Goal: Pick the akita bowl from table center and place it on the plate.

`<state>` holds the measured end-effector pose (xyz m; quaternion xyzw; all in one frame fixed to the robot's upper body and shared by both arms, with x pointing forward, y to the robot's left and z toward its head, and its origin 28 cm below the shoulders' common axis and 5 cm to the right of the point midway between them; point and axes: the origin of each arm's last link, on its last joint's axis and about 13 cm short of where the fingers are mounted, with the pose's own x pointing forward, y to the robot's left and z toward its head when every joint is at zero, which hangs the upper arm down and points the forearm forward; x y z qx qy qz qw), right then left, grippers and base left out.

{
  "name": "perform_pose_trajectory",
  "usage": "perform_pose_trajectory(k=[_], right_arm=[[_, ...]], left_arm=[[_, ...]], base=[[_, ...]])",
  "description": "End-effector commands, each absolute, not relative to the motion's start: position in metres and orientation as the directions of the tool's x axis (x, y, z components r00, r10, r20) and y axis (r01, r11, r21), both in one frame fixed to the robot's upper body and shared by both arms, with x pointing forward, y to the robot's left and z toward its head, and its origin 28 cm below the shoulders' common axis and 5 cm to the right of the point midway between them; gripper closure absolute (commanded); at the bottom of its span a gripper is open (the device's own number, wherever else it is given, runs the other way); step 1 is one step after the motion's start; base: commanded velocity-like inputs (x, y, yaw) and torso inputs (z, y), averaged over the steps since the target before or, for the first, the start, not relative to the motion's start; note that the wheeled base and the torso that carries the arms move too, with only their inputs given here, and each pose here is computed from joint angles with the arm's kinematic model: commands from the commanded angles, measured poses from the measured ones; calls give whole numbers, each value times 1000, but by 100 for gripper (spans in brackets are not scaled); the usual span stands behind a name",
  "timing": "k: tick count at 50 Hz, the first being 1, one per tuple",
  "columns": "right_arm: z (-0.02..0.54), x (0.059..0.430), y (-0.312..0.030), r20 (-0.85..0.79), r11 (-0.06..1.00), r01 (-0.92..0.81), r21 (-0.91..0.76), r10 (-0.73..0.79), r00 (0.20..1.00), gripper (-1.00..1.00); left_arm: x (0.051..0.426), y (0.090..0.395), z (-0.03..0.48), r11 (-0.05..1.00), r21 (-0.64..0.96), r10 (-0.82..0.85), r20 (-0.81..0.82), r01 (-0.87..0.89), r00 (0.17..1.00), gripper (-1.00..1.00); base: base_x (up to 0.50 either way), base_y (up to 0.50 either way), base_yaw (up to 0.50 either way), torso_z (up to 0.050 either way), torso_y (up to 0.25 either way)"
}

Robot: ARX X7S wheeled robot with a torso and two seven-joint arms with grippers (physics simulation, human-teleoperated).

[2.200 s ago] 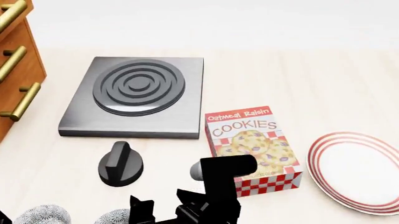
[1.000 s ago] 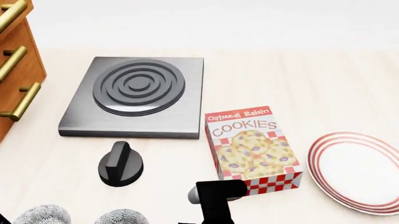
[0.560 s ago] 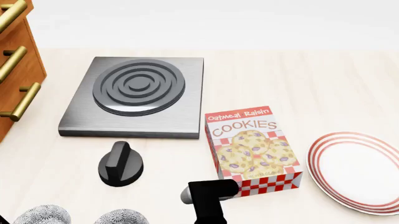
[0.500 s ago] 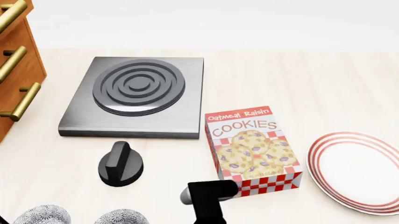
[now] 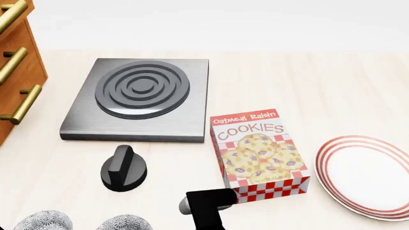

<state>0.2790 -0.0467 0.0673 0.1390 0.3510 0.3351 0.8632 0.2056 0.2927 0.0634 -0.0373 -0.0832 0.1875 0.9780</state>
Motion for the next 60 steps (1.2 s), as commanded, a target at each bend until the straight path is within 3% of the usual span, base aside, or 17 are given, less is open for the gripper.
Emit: perform_pose_trajectory(k=[1, 10, 11, 23, 28, 34, 42, 52, 60], right_arm=[[66, 282, -46, -514, 734, -479, 481, 679, 524, -100], [64, 283, -46, -512, 732, -478, 485, 681, 523, -100], [64, 282, -46, -512, 732, -478, 486, 681, 523, 100], [66, 281, -46, -513, 737, -490, 466, 676, 529, 100], [75, 284, -52, -485, 772, -482, 415, 636, 600, 100], [105, 288, -67, -317, 794, -469, 388, 593, 740, 100], [138, 276, -84, -146, 867, -453, 209, 486, 862, 100], [169, 266, -96, 40, 908, -404, 112, 403, 915, 100], [187, 267, -102, 87, 943, -331, 30, 328, 941, 100]], left_arm=[[205, 294, 63, 925, -109, 377, 147, -364, 915, -100], [205, 294, 63, 925, -109, 376, 146, -363, 915, -100], [205, 294, 63, 925, -109, 376, 145, -363, 915, -100], [204, 293, 63, 926, -110, 373, 142, -360, 917, -100], [204, 293, 62, 926, -114, 373, 141, -359, 917, -100], [203, 292, 64, 927, -115, 370, 141, -356, 918, -100], [203, 290, 63, 930, -114, 363, 145, -349, 920, -100], [205, 289, 68, 933, -114, 355, 148, -341, 923, -100], [205, 289, 69, 933, -116, 357, 150, -342, 922, -100]], base=[[0, 0, 0, 0, 0], [0, 0, 0, 0, 0], [0, 0, 0, 0, 0], [0, 0, 0, 0, 0], [0, 0, 0, 0, 0], [0, 0, 0, 0, 0], [0, 0, 0, 0, 0], [0, 0, 0, 0, 0], [0, 0, 0, 0, 0]])
